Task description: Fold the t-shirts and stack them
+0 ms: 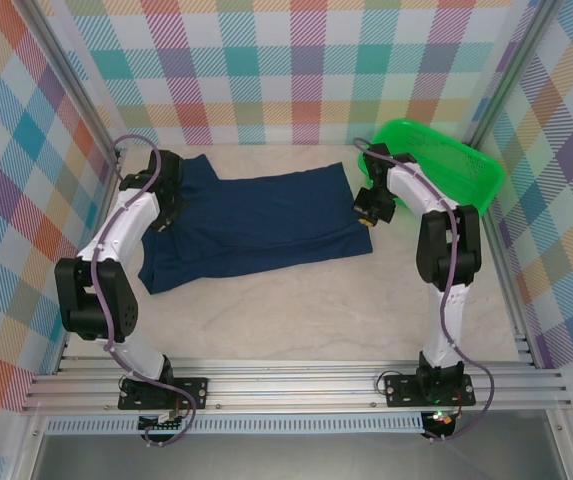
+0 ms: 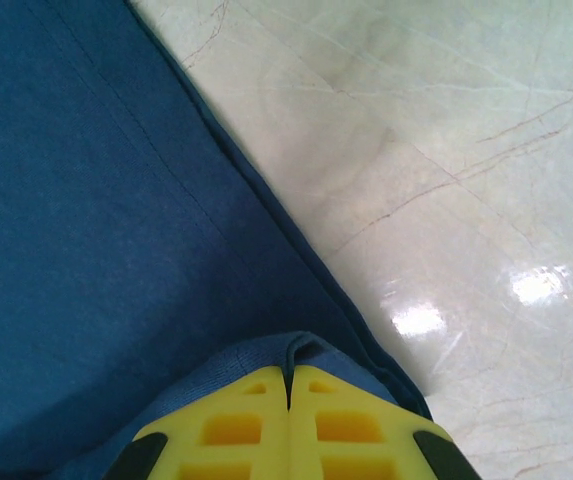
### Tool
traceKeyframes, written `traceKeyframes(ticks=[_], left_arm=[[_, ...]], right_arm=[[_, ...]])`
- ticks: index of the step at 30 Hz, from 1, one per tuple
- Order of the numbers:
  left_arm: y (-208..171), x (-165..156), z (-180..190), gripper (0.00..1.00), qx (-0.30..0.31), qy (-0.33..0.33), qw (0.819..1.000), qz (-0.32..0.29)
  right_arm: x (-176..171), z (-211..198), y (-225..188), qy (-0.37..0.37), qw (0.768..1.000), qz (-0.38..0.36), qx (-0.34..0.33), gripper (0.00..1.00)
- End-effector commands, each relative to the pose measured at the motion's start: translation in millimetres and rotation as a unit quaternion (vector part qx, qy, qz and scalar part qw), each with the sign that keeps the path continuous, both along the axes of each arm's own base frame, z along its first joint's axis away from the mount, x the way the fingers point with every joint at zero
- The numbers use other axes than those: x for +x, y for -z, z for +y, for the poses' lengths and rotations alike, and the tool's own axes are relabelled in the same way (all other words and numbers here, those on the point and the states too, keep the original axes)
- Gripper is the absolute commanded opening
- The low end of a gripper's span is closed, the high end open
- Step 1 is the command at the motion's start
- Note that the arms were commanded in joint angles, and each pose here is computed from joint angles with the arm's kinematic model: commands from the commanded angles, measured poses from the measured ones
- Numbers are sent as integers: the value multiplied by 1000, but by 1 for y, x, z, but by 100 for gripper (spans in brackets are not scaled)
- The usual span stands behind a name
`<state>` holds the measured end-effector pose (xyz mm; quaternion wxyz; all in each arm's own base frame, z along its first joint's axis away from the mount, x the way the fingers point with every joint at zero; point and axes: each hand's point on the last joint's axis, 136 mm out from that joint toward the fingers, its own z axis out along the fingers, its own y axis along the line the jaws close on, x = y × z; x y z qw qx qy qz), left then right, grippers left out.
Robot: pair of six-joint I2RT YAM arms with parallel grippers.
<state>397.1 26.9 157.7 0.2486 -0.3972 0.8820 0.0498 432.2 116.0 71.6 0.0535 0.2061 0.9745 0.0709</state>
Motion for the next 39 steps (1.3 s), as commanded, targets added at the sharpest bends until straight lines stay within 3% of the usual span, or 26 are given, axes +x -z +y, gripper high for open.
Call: traceKeyframes(ticks=[1,22,23,26,29,33,35,37,39], left_arm=[[-8,5,16,0,25,-7,1000,-2],[7,22,26,0,25,-8,1000,12],[7,24,26,0,24,-7,1000,12],[14,35,24,0,7,4,1000,13],[21,48,24,0,-13,9,1000,14],[25,66,29,19,-26,21,999,10],[20,68,32,52,-20,26,999,18],[12,55,35,62,-12,13,999,35],[6,31,36,64,-14,-5,998,55]], right_arm=[[2,4,-1,-10,1000,7,3,0],[28,9,9,-11,1000,9,1,0],[29,9,9,-11,1000,9,0,4],[31,11,5,-13,1000,1,4,31],[33,15,-12,-22,999,-27,10,43],[22,18,-27,-26,999,-41,24,46],[8,20,-31,-29,998,-42,33,46],[-9,20,-30,-30,998,-39,33,47],[-31,15,-25,-23,999,-32,32,48]])
